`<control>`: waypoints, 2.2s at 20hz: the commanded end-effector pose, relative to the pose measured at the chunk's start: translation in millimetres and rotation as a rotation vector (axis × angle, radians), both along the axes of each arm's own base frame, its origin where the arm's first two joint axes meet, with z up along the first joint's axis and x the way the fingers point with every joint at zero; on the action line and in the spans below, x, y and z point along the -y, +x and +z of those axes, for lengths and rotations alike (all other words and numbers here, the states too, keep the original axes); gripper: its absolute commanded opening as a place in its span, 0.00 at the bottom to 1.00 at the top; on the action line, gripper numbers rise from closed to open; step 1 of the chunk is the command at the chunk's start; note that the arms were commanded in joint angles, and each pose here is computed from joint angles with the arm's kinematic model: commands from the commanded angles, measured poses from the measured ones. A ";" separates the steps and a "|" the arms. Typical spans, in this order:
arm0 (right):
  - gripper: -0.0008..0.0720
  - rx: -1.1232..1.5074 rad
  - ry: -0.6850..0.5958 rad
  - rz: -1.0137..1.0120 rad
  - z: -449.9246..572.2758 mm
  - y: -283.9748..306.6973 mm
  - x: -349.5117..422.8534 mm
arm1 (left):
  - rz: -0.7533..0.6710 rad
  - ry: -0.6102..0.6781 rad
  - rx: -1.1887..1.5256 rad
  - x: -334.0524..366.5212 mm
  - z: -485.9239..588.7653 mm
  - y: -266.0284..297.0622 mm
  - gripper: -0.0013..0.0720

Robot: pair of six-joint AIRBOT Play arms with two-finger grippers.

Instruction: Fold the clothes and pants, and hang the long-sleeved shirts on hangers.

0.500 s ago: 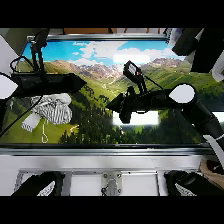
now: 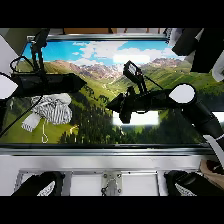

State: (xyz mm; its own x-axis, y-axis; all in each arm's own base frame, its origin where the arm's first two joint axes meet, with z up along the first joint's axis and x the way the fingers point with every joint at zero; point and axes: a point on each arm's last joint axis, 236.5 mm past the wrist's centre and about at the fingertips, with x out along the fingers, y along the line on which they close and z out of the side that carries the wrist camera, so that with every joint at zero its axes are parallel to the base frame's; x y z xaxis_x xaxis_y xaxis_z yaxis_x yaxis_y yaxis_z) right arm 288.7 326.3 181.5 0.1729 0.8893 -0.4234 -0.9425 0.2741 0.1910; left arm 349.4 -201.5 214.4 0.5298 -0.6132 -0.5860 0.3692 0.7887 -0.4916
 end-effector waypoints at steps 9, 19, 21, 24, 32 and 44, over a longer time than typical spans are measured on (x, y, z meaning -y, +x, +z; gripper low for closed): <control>0.04 -0.002 -0.001 0.001 -0.6 -0.3 -0.3 | 0.281 0.375 -0.079 -129.1 -69.2 50.7 1.00; 0.04 -0.002 -0.001 0.001 -0.6 -0.4 -0.4 | 0.402 0.546 -0.648 -231.3 -311.4 21.0 1.00; 0.04 -0.002 -0.001 0.001 -0.6 -0.3 -0.3 | 0.371 0.557 -0.687 -221.9 -331.3 16.1 1.00; 0.04 -0.002 -0.001 0.001 -0.8 -0.3 -0.4 | 0.319 0.577 -0.670 -201.9 -337.5 18.7 0.71; 0.04 -0.055 0.111 0.009 21.4 -6.9 -10.8 | 0.127 0.546 -0.257 -79.3 -185.9 74.9 0.03; 0.03 0.055 0.089 -0.779 76.6 98.9 197.8 | -0.307 0.380 0.130 197.2 -108.3 13.4 0.37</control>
